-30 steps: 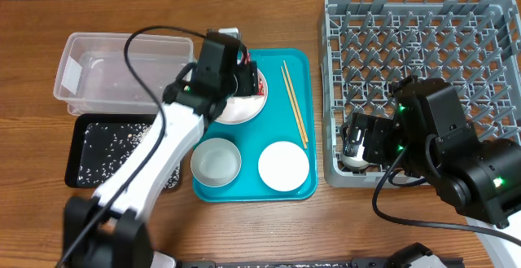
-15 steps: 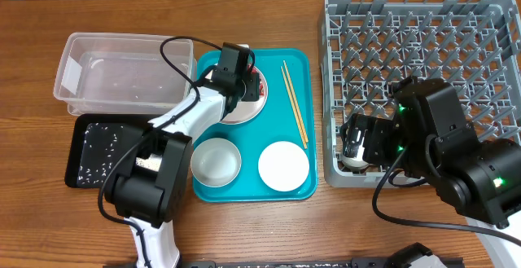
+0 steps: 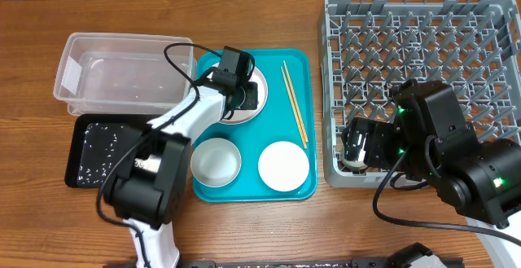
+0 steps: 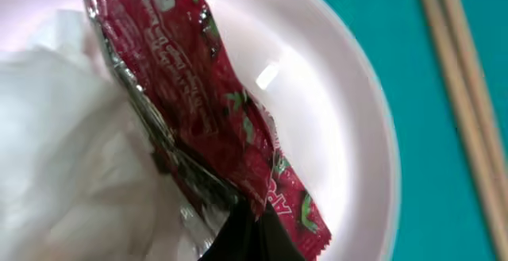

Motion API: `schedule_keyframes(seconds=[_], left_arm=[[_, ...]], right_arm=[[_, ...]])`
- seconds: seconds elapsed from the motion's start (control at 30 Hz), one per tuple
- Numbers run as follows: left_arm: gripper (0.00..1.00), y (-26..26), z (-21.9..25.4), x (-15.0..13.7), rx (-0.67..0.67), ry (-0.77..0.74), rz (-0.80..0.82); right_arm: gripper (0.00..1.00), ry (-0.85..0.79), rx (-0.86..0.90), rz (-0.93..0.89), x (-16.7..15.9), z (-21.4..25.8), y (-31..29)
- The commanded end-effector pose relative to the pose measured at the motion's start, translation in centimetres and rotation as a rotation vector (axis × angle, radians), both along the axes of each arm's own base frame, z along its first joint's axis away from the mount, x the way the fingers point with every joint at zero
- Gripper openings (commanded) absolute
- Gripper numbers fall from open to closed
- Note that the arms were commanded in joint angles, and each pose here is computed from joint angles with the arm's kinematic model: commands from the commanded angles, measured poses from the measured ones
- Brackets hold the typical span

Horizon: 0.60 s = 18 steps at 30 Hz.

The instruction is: Sort waste into correct bins and load items into the dishwasher

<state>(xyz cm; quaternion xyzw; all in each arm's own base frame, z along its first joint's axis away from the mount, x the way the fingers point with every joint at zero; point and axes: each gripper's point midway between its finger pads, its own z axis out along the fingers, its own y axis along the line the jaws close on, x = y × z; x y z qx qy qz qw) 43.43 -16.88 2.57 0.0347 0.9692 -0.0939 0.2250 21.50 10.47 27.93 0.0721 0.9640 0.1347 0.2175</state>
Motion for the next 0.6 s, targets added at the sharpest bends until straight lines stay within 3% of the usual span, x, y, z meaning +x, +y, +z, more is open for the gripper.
schedule_keyframes(seconds=[0.0, 0.17, 0.43, 0.57], left_arm=[[0.04, -0.5, 11.7, 1.8, -0.071, -0.213, -0.006], [0.04, 5.2, 16.8, 0.7, 0.042, -0.277, 0.171], [0.06, 16.3, 13.6, -0.1, 0.115, -0.121, 0.456], [0.43, 13.6, 13.2, 0.6, -0.049, -0.097, 0.278]], right_arm=[[1.00, -0.012, 0.008, -0.001, 0.0, 0.4, 0.0], [1.00, -0.012, 0.008, -0.001, 0.0, 0.4, 0.0], [1.00, -0.012, 0.008, -0.001, 0.0, 0.4, 0.0], [1.00, -0.008, 0.006, 0.000, 0.0, 0.3, 0.0]])
